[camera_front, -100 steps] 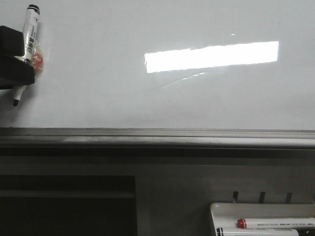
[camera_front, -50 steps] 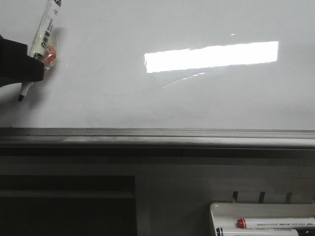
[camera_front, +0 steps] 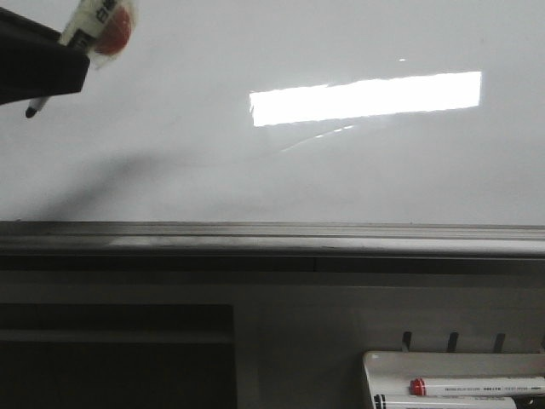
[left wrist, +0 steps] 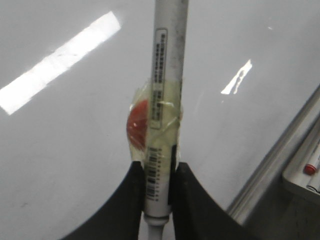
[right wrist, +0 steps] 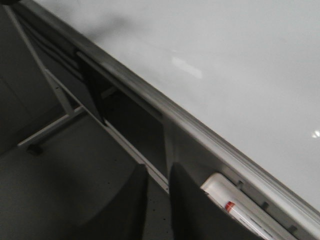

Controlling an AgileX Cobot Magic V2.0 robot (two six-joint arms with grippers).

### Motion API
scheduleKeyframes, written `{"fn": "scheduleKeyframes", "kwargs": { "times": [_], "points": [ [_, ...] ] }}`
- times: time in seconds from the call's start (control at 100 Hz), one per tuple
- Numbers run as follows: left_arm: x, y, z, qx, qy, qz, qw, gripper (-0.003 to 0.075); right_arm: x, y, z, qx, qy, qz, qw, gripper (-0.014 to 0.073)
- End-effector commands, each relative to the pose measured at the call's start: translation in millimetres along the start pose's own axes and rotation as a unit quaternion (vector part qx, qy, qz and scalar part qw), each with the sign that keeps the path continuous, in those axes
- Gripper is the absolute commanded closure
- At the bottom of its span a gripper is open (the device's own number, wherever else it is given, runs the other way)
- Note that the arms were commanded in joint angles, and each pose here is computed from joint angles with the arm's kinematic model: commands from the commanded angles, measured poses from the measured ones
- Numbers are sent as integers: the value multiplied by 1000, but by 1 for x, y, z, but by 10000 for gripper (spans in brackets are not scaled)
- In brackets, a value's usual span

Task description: Write number 2 on whiteboard

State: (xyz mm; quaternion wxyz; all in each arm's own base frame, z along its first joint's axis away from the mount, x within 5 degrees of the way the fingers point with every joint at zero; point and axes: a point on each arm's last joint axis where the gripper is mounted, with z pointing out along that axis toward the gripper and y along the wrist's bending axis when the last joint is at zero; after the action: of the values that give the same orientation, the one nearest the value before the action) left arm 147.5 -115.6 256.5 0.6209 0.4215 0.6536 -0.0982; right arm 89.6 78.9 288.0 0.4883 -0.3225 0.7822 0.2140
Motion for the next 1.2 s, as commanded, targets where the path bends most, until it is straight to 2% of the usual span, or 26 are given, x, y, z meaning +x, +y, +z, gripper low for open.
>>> {"fn": "scheduleKeyframes", "kwargs": {
  "times": [0.0,0.01,0.04,0.09,0.15,0.38,0.54,0.83,0.98,1.09,1.14,1.19],
  "points": [
    [-14,-5,-2,16,-51,26,998,741,-29,3,3,-9,-55,-16,998,248],
    [-15,-6,-2,22,-53,33,998,741,-32,3,4,-12,-58,-18,998,207],
    [-15,-12,-3,37,-56,52,996,741,-36,6,7,-22,-58,-22,998,166],
    [-14,-18,-3,56,-59,79,993,741,-43,9,10,-34,-60,-31,997,136],
    [-14,-26,-4,79,-65,107,989,741,-51,14,17,-47,-58,-45,996,146],
    [-17,-32,-5,94,-73,112,987,741,-70,31,44,-90,-43,-75,992,166],
    [-16,-33,-5,102,-75,139,982,741,-80,36,57,-85,-66,-86,991,166],
    [-14,-34,-5,104,-73,139,982,741,-94,46,75,-89,-79,-96,988,166],
    [-14,-34,-5,104,-73,139,982,741,-93,47,86,-89,-67,-96,989,171],
    [-15,-34,-5,105,-74,139,982,741,-91,47,90,-88,-62,-96,990,251],
    [-15,-34,-5,105,-74,139,982,741,-92,46,90,-86,-64,-96,990,335],
    [-15,-34,-5,105,-74,139,982,741,-92,46,90,-86,-64,-96,990,479]
  ]
}}
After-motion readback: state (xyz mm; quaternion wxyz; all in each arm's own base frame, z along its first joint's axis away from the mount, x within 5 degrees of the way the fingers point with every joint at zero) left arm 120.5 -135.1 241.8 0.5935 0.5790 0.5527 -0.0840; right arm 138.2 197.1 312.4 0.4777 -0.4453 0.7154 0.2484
